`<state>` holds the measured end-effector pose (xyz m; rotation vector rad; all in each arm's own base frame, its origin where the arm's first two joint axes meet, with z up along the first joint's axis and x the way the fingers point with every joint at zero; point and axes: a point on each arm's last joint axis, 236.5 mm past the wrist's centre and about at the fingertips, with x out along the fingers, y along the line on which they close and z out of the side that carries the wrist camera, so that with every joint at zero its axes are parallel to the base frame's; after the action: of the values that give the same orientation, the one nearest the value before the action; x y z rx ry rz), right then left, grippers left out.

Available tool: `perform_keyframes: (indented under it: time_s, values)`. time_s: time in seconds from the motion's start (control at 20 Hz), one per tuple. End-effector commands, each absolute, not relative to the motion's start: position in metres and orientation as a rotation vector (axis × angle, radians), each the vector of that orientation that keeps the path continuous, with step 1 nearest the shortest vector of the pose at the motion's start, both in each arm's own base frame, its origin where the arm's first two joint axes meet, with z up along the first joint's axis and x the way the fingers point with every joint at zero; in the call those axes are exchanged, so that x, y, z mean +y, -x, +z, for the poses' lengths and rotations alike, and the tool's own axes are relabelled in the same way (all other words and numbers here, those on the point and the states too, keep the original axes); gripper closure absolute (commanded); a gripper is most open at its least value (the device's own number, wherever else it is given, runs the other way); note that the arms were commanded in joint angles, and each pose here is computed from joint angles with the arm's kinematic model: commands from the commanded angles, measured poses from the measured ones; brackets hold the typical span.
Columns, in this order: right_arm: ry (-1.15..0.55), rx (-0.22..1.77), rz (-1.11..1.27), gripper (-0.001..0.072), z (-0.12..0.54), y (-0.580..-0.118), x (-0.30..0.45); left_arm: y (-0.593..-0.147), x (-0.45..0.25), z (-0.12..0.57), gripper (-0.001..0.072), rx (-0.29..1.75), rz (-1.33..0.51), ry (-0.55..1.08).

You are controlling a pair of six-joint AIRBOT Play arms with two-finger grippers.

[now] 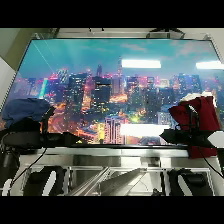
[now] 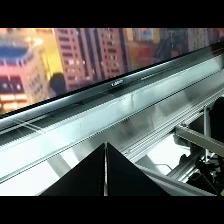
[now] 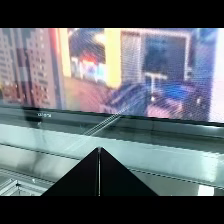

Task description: Fold the shirts.

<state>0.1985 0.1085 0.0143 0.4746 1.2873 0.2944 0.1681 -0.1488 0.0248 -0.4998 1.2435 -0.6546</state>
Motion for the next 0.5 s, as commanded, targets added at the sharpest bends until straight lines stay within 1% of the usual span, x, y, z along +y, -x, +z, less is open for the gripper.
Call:
perform_keyframes:
  time_s: [0.0,0.25,0.4,0.45]
  values:
    - [-0.475,1.288,0.295,0.0689,0.014,-0.198,0.109,-0.168,-0.149,0.025,0.0695,1.243,-0.656,0.498]
    - [-0.475,1.288,0.295,0.0688,0.014,-0.198,0.109,-0.171,-0.147,0.029,0.0695,1.237,-0.64,0.497]
    - [-0.475,1.288,0.295,0.0689,0.014,-0.198,0.109,-0.199,-0.119,0.047,0.0694,1.198,-0.556,0.378]
    - [-0.475,1.288,0.295,0.0688,0.014,-0.198,0.109,-0.213,-0.109,0.057,0.0692,1.183,-0.526,0.365]
